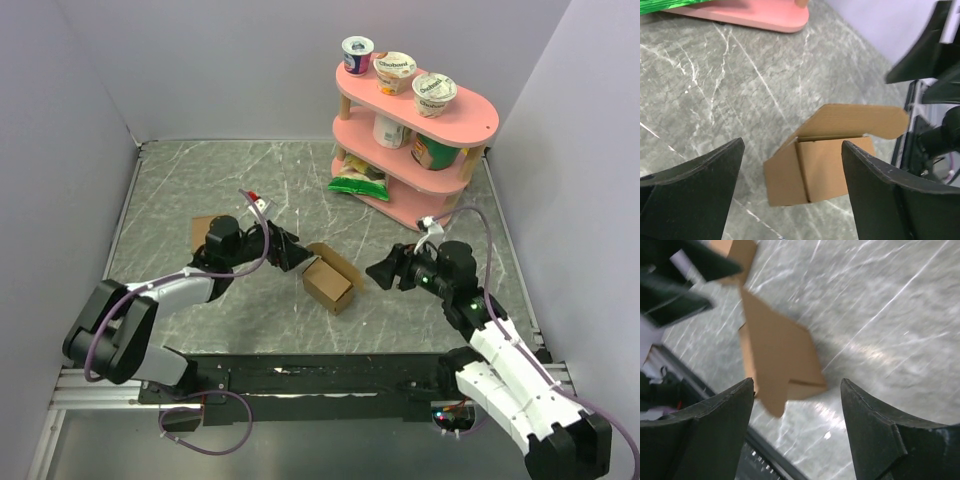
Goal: Fold the paper box
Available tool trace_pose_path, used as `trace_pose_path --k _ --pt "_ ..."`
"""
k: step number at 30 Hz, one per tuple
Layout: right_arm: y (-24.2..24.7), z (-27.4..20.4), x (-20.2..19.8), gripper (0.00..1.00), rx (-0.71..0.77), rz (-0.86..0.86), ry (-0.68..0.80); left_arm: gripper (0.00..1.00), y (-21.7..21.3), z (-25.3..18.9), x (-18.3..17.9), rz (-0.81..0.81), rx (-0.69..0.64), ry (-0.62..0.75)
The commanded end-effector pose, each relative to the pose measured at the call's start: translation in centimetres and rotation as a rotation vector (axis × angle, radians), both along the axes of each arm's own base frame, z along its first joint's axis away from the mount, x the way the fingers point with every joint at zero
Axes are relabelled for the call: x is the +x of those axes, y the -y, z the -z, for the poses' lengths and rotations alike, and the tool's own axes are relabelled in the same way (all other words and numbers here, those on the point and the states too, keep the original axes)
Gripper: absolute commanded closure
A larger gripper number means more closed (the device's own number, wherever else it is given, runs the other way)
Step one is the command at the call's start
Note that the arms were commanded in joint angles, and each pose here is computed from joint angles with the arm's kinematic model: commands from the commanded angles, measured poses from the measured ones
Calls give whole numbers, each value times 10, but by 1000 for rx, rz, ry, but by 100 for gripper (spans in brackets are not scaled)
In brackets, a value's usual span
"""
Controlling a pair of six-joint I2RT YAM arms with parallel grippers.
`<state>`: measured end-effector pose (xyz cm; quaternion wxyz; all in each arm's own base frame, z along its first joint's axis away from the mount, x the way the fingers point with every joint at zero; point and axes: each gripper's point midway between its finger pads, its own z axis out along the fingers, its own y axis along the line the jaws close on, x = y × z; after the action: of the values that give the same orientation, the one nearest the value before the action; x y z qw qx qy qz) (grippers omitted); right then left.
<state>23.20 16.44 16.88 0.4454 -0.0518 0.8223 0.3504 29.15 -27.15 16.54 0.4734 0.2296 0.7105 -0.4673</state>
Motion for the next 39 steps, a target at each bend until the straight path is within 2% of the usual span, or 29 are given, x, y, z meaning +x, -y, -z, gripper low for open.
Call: trace_pose_path --k 1,6,12,14,21,22,28,39 --pt "-4 -1 -14 27 -18 -16 -6 17 8 -6 7 67 28 84" --pt "-24 -6 -16 34 -75 -37 -2 20 16 -5 6 94 19 92" --pt "-32 -8 -13 40 -104 5 -14 30 20 1 6 102 39 98" --pt "-32 -7 -10 41 -109 17 -18 36 22 2 7 104 48 102" --pt "-39 -1 -5 46 -151 33 -87 48 31 7 6 90 76 107" --pt "-41 -4 -3 48 -149 39 -89 54 31 7 7 84 83 112" --pt "-44 1 -2 57 -204 61 -119 75 32 11 6 -2 131 98" --pt "-39 2 9 62 -286 145 -98 91 44 9 -6 -94 139 41"
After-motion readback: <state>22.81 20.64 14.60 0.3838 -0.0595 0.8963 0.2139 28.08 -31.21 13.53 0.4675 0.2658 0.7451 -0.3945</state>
